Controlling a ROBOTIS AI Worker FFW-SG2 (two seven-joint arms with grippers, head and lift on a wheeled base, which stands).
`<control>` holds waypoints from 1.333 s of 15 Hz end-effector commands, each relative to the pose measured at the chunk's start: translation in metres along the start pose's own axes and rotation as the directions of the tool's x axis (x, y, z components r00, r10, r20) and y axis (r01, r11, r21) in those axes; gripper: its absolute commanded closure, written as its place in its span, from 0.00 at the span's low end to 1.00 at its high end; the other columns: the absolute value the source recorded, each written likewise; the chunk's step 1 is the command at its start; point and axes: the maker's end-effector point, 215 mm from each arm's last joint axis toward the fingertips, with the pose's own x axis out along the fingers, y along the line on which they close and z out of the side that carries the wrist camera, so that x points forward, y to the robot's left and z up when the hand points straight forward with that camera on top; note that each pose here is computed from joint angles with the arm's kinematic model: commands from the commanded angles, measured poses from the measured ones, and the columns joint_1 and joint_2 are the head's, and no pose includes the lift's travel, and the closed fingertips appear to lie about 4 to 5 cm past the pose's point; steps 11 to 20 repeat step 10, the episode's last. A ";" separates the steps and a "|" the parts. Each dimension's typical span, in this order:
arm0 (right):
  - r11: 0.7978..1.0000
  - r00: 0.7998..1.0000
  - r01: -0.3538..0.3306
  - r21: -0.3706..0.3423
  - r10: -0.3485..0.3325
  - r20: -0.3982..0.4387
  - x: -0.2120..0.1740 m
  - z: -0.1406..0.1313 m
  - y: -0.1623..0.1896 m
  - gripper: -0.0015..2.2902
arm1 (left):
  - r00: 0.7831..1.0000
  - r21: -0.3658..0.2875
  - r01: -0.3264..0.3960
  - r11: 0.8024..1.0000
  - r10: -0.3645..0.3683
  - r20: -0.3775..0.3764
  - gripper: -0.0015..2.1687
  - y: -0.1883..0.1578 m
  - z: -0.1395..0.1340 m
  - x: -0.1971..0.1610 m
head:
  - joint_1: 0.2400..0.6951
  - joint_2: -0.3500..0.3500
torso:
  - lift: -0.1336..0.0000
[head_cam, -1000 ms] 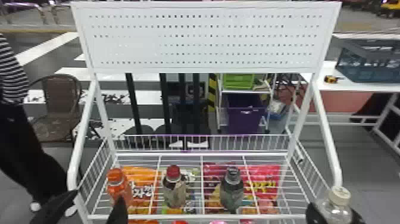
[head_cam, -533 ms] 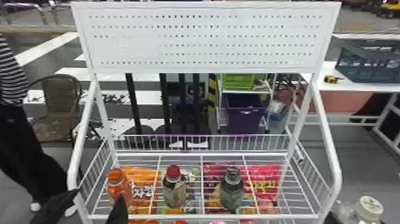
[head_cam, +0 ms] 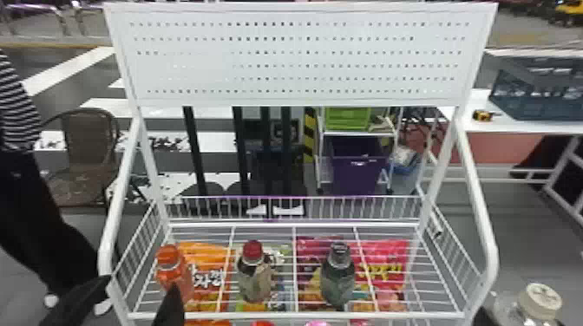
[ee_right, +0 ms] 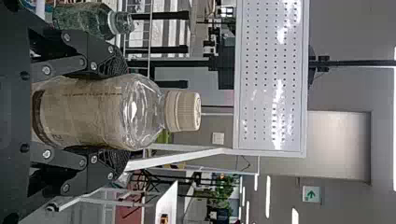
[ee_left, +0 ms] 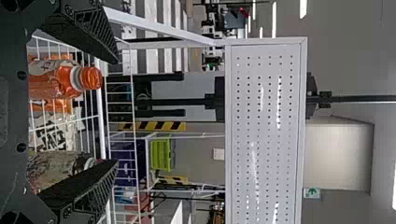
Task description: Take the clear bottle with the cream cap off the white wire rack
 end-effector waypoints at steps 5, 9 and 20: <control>1.000 1.000 -0.001 0.005 0.001 0.013 -0.003 0.006 0.001 0.31 | 1.000 0.002 0.001 1.000 -0.001 0.004 0.06 0.000 0.003 -0.001 | 0.57 0.50 | 1.00; 1.000 1.000 -0.001 0.003 0.001 0.011 -0.005 0.007 0.000 0.31 | 1.000 0.002 0.001 1.000 -0.001 0.004 0.06 0.000 0.003 -0.001 | 0.57 0.50 | 1.00; 1.000 1.000 -0.002 0.004 0.002 0.013 -0.005 0.007 0.001 0.31 | 1.000 0.002 0.001 1.000 -0.001 0.004 0.06 0.000 0.003 -0.001 | 0.57 0.50 | 1.00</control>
